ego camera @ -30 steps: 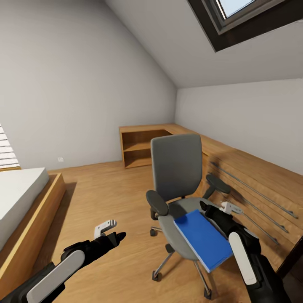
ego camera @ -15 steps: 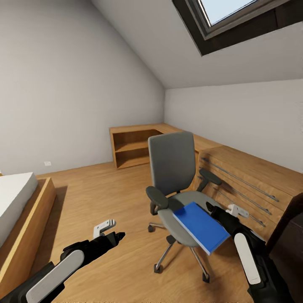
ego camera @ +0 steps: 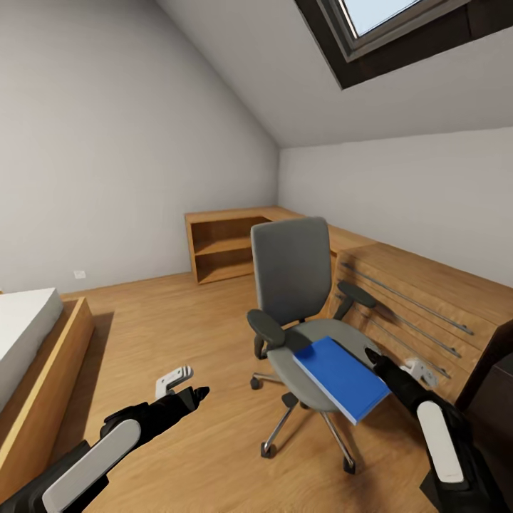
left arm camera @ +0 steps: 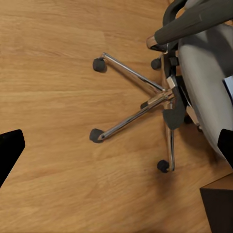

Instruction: In the bedroom, organize the workspace by keeping the computer under the desk, ensuring the monitor is on the desk, placing the keyboard on the desk next to the monitor, placing the mouse on the desk next to the keyboard, moving the folder from the swivel chair onto the desk next to the mouse, stacking the notebook on top of the folder with the pen on top of the notebook, and positioning the swivel chair next to the desk.

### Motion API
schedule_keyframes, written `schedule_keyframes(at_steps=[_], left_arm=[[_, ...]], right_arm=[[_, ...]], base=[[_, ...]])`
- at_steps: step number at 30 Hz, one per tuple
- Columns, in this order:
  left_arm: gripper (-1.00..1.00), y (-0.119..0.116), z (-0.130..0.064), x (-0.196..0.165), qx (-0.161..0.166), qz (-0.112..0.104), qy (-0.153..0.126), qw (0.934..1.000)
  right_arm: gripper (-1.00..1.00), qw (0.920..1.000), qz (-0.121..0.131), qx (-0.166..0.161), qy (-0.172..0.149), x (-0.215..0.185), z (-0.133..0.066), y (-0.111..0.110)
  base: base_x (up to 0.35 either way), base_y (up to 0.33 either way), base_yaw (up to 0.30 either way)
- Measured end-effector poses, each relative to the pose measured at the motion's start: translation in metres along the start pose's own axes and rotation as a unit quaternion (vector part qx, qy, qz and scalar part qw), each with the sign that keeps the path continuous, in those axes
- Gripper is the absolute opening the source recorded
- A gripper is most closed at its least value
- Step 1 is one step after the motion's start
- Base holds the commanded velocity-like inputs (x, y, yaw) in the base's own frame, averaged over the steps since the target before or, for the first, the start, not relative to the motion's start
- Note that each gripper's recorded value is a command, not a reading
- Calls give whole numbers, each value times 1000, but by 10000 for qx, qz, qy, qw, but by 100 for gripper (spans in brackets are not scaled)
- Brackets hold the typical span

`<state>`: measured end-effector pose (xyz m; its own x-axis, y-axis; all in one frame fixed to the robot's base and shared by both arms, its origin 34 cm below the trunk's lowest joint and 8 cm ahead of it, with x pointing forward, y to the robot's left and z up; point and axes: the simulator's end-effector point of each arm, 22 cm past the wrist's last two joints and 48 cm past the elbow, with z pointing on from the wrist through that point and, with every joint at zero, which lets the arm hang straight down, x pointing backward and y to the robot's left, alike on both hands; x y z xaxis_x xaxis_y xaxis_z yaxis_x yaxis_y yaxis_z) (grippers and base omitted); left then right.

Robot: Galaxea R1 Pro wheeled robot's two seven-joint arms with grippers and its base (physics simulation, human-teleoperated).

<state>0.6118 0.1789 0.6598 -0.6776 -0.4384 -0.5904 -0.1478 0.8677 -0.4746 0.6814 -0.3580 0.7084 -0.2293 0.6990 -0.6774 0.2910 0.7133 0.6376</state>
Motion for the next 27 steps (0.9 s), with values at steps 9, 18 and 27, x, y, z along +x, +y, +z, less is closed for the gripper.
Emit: schedule_keyframes(at_steps=[9, 18, 27], left_arm=[[100, 10, 10, 14, -5, -1, 0, 10000], [100, 20, 20, 28, -14, -2, 2, 10000], [100, 31, 30, 42, -20, -5, 0, 10000]], right_arm=[[100, 9974, 725, 10, 38, 5, 0, -36], [100, 9932, 1143, -200, 104, 10, -6, -62], [100, 9768, 1975, -764, 322, 31, -25, -84]], base=[[0, 0, 0], [0, 0, 0], [0, 0, 0]])
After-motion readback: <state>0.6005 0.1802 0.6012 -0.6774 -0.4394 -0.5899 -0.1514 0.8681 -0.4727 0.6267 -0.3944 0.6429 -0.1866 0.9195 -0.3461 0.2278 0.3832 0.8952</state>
